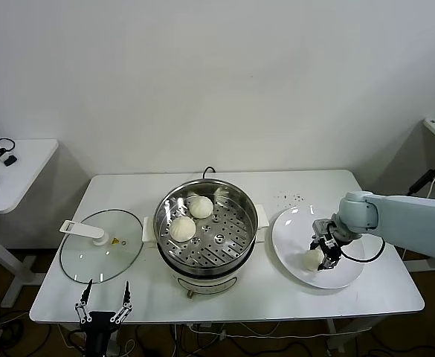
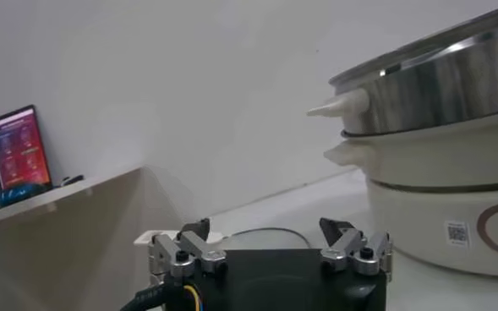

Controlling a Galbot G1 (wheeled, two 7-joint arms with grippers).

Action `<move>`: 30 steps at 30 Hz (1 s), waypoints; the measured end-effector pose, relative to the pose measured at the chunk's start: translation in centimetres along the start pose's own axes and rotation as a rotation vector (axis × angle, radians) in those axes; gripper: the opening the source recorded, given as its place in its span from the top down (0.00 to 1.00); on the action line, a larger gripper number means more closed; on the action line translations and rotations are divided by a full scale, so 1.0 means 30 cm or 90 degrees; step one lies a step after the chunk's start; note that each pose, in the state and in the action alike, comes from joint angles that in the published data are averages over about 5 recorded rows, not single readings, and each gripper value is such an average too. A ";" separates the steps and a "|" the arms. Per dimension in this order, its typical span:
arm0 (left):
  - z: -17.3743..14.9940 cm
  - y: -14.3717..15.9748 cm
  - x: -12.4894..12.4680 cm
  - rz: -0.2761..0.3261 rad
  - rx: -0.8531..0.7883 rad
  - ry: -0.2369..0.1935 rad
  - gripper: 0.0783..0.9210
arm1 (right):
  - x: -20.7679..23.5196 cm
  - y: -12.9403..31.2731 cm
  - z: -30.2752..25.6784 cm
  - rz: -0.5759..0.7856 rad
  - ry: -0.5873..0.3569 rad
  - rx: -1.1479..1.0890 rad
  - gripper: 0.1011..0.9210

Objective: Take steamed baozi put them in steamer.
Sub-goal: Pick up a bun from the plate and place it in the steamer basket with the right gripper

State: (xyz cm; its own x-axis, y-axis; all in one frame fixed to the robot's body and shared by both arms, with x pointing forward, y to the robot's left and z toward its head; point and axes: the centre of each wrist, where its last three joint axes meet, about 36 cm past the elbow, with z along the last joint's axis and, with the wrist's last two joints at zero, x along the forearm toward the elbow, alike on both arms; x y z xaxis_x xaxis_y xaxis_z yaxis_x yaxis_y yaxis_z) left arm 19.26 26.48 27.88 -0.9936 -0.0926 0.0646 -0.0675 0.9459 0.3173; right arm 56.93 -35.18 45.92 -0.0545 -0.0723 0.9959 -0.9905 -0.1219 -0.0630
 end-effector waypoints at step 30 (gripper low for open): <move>0.005 -0.022 -0.013 0.010 0.001 -0.001 0.12 | 0.747 -0.232 -0.494 0.105 -0.044 0.595 0.36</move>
State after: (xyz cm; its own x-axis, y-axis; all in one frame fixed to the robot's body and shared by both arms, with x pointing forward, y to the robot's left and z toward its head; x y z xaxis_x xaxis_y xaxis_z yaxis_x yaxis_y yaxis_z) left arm 19.69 25.93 27.51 -0.9947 -0.0776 0.0675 -0.0526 0.9479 0.3142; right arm 60.73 -21.29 69.62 -0.1473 -0.2138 0.9657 -0.4682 -0.8449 -0.2585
